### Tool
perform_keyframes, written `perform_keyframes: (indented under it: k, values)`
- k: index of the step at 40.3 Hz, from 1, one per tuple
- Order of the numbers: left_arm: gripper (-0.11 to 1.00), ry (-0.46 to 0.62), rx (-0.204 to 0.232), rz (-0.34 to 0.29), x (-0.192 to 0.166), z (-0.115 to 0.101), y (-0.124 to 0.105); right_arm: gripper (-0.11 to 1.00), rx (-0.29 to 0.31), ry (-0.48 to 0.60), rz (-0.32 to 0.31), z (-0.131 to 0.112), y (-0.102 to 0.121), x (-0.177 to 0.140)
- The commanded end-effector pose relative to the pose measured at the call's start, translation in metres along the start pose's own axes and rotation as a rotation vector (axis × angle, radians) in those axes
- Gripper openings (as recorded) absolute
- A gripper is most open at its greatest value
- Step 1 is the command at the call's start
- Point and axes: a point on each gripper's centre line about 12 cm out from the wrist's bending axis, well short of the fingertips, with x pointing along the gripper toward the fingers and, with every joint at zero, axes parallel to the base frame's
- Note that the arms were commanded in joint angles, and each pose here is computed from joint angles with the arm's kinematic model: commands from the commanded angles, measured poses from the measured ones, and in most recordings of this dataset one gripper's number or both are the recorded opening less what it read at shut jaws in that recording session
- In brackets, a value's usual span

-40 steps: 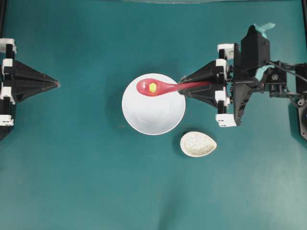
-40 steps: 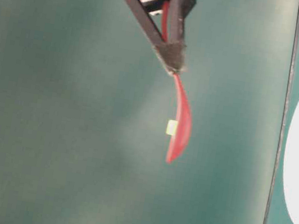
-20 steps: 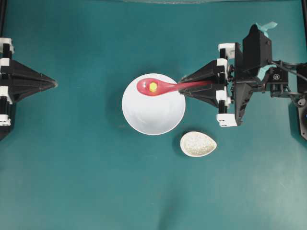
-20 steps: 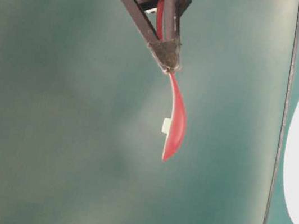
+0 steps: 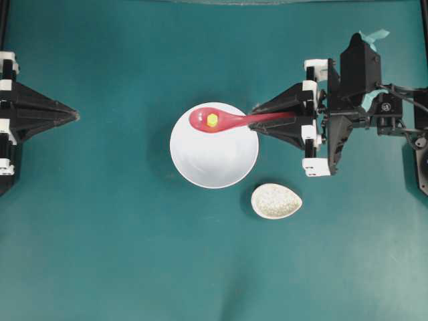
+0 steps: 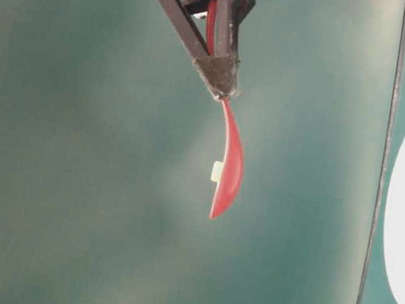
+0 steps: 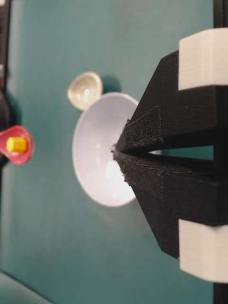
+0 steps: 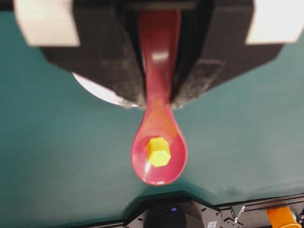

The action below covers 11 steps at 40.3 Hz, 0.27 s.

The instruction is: Scoop the yellow hexagonal prism block from the bowl with a spoon using the right arm.

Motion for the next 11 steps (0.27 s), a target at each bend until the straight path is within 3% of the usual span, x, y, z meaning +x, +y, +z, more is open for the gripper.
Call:
perform_keyframes:
  k: [1, 11]
  values:
    - [0.01, -0.028, -0.008, 0.001, 0.0015, 0.0111, 0.0002, 0.23, -0.006, -0.048, 0.011, 0.0157, 0.0034, -0.0008]
    - [0.01, -0.002, -0.055, 0.001, 0.0040, 0.0065, 0.0002, 0.23, 0.008, -0.011, -0.002, 0.0182, 0.0016, 0.0016]
